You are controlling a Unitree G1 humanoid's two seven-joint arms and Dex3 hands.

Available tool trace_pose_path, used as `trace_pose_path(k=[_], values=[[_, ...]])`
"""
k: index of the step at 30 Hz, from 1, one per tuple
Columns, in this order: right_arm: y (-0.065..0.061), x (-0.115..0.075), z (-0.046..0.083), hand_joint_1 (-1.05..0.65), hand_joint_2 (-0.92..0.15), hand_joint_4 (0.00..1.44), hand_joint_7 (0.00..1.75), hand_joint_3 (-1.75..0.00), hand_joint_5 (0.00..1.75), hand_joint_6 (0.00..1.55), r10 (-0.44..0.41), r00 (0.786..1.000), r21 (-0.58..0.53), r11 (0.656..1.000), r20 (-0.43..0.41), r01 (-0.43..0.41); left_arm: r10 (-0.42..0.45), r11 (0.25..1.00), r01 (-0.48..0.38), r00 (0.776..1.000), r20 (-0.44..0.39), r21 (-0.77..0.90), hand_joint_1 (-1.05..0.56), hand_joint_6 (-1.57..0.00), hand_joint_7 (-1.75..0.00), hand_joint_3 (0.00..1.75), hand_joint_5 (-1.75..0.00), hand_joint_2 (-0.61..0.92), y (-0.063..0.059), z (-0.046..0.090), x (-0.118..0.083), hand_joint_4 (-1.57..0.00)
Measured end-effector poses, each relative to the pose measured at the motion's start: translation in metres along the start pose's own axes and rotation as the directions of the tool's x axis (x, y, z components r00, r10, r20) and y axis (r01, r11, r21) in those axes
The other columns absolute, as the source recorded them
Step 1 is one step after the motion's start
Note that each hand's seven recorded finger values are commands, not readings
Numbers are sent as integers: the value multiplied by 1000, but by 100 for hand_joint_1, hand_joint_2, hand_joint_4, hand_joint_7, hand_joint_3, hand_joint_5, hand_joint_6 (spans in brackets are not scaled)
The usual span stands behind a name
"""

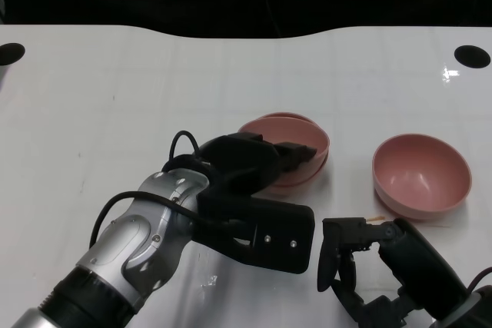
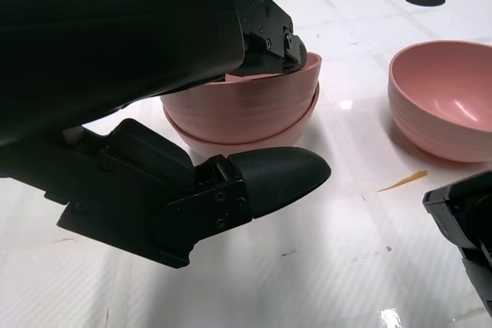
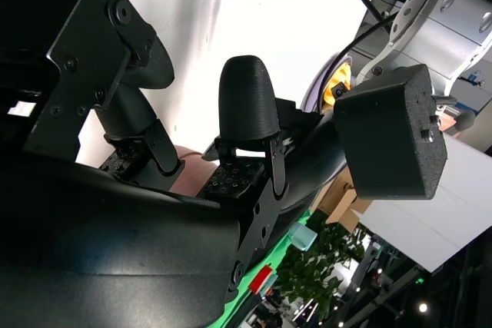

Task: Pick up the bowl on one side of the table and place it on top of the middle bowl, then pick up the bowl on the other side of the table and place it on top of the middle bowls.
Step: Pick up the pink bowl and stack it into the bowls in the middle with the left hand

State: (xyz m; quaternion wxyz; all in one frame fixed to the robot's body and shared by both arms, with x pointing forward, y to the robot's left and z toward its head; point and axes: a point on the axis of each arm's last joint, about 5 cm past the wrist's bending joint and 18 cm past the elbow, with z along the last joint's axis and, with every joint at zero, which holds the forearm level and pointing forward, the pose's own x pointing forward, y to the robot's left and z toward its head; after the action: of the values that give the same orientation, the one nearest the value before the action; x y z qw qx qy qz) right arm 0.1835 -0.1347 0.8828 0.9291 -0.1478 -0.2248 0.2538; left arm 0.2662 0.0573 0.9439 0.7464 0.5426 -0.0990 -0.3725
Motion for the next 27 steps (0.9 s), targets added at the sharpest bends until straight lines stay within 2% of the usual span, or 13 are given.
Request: trace_pose_path(k=[8,17,24,27], values=[[0,0,0,29,-18,90,145,-158,175,81,0,1000,0,1000,0,0,35,999,-35,999,18,-14,-88,-11,-1,97,-35,92,0,-2,-3,0],[-1,0,0,30,-16,92,144,-159,175,82,-5,1000,0,1000,0,5,115,992,-112,993,38,-57,-83,-13,-2,88,-36,92,9,-9,-17,0],[-2,0,0,30,-15,93,143,-160,175,82,-7,1000,-3,1000,-4,7,173,983,-168,983,65,-67,-80,-15,-3,80,-44,92,17,-14,-31,-1],[-3,0,1,31,-15,96,142,-157,175,82,-7,1000,-8,1000,-7,7,206,976,-198,975,87,-89,-78,-20,-5,74,-60,92,14,-18,-40,0]])
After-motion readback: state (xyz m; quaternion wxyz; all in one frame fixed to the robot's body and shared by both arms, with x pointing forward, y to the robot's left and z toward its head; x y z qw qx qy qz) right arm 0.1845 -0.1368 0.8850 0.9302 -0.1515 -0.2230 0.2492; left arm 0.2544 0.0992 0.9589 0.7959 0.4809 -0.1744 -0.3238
